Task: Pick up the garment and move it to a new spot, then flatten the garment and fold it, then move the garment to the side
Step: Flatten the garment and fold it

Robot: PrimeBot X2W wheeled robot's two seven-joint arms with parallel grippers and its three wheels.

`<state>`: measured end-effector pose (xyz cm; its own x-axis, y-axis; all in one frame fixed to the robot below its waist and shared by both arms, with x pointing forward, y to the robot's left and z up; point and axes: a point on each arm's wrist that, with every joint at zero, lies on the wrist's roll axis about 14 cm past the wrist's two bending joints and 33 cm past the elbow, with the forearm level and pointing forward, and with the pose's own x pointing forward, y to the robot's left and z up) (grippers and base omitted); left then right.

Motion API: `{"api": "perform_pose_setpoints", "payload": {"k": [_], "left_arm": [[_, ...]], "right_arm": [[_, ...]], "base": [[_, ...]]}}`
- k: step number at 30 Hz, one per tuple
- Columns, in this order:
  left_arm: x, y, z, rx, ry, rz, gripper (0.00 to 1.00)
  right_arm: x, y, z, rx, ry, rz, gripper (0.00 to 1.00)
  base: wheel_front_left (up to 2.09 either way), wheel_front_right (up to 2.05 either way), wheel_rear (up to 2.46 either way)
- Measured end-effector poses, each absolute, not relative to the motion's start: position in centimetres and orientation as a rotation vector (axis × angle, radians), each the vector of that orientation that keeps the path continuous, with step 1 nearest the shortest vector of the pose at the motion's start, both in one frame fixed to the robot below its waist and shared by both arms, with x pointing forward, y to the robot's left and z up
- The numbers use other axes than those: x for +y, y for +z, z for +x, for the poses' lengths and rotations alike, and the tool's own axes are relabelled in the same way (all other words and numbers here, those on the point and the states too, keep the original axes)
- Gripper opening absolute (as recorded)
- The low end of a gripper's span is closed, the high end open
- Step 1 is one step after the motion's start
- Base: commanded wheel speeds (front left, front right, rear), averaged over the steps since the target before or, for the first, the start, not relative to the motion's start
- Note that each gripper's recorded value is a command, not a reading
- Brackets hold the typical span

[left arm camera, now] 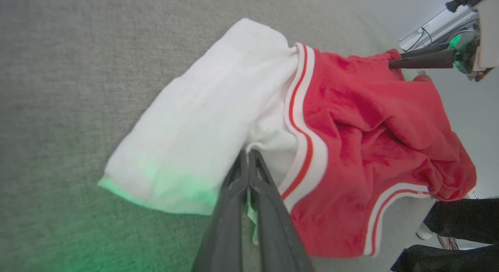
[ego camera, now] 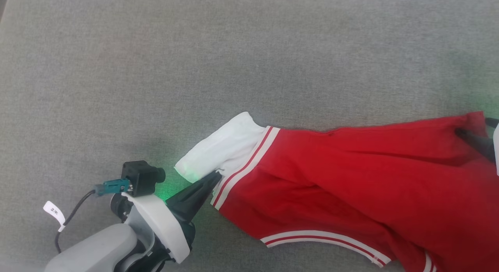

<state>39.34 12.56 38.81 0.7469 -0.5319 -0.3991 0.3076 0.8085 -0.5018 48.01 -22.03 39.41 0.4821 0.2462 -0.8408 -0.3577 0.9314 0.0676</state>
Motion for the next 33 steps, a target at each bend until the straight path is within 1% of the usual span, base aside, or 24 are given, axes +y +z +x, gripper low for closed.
{"api": "perform_pose_setpoints", "payload": {"k": [5,6,8,9,15,19,25,29,33], "left_arm": [[12.5,38.5,39.4,0.562,-0.476,-0.426,0.00],[12.5,38.5,39.5,0.560,-0.477,-0.427,0.00],[12.5,38.6,39.6,0.557,-0.478,-0.426,0.00],[12.5,38.6,39.7,0.555,-0.478,-0.427,0.00],[12.6,39.5,40.3,0.523,-0.479,-0.424,0.00],[13.0,41.6,41.8,0.454,-0.489,-0.422,0.00],[13.4,46.1,46.4,0.331,-0.521,-0.401,0.00],[14.4,50.4,52.0,0.227,-0.498,-0.405,0.00],[14.9,55.3,57.7,0.105,-0.472,-0.452,0.00]], "right_arm": [[-21.9,37.7,48.2,1.064,0.381,-0.131,1.00],[-21.8,37.6,48.1,1.075,0.387,-0.132,0.67],[-21.8,37.5,48.1,1.084,0.392,-0.127,0.05],[-21.8,37.5,48.1,1.080,0.394,-0.123,0.00],[-21.2,38.6,48.4,1.018,0.398,-0.060,0.00],[-20.9,40.7,49.6,0.922,0.389,-0.016,0.00],[-21.1,46.3,53.7,0.690,0.346,0.075,0.00],[-21.6,50.0,58.1,0.522,0.286,0.141,0.00],[-21.5,53.4,62.5,0.374,0.242,0.189,0.00]], "base": [[0.00,0.00,0.00],[0.00,0.00,0.00],[0.00,0.00,0.00],[0.00,0.00,0.00],[0.00,0.00,0.00],[0.00,0.00,0.00],[0.00,0.00,0.00],[0.00,0.00,0.00],[0.00,0.00,0.00]]}}
